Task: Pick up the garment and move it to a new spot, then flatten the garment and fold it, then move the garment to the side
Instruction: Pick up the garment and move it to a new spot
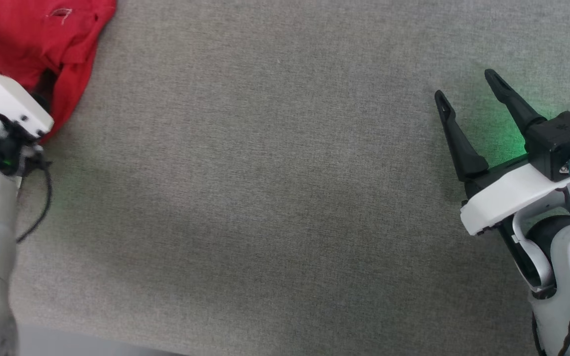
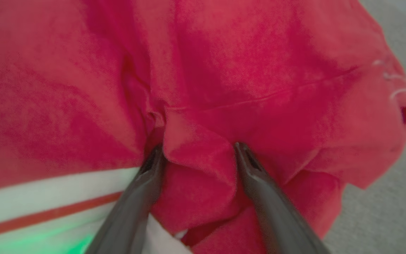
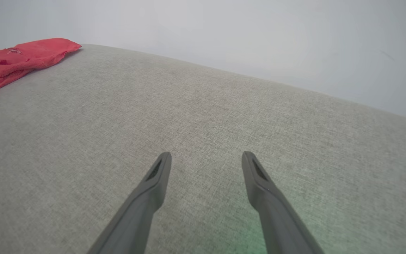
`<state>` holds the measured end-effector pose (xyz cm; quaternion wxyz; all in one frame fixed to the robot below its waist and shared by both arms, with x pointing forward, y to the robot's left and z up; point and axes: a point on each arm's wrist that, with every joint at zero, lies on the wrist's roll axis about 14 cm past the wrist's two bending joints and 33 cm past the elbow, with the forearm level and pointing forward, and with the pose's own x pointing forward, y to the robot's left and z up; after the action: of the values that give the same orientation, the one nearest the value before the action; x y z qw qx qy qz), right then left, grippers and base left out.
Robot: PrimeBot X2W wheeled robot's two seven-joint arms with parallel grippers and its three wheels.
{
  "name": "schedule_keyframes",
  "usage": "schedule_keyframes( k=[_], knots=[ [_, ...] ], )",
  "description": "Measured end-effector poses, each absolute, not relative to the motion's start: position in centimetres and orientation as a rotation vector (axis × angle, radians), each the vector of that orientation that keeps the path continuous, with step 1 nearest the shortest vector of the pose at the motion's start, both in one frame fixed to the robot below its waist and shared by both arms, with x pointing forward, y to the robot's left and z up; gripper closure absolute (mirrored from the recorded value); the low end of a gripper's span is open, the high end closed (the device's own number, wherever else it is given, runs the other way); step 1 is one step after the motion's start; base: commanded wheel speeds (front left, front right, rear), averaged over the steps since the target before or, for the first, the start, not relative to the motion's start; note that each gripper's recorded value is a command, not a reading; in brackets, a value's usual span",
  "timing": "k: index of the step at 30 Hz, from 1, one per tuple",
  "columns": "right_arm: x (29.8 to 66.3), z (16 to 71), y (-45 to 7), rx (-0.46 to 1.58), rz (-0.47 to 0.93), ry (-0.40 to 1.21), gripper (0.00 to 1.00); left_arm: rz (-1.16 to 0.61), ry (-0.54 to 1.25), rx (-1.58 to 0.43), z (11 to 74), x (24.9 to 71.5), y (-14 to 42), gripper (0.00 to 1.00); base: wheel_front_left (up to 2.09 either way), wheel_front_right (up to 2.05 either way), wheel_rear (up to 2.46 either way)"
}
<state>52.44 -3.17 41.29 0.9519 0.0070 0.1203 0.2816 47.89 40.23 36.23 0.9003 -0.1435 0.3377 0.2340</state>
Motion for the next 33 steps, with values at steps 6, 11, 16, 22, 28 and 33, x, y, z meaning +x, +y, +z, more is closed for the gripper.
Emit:
schedule_keyframes(
  k=[6, 11, 16, 22, 28, 33],
  knots=[
    [52.7, 41.0, -3.6, 0.011, 0.563, 0.248, 0.0, 0.489, 0.877, -0.34, 34.8, 47.8, 40.0, 0.0, 0.0, 0.0, 0.0],
    [52.6, 41.3, -3.5, 0.017, 0.56, 0.247, 0.0, 0.493, 0.868, -0.343, 35.1, 47.8, 40.2, 1.0, 0.0, 0.0, 0.0],
    [52.7, 42.4, -3.6, 0.027, 0.543, 0.217, 0.0, 0.487, 0.808, -0.302, 37.0, 47.8, 41.1, 1.0, 0.0, 0.0, 0.0],
    [52.0, 44.4, -3.5, 0.057, 0.526, 0.171, 0.0, 0.472, 0.622, -0.175, 43.4, 48.9, 43.4, 1.0, 0.0, 0.0, 0.0],
    [50.7, 46.9, -3.3, 0.085, 0.518, 0.118, 0.0, 0.418, 0.422, -0.056, 51.3, 49.7, 44.1, 1.0, 0.0, 0.0, 0.0],
    [49.1, 49.3, -3.1, 0.104, 0.513, 0.068, 0.0, 0.388, 0.285, 0.035, 58.1, 48.6, 44.8, 1.0, 0.0, 0.0, 0.0]
  ],
)
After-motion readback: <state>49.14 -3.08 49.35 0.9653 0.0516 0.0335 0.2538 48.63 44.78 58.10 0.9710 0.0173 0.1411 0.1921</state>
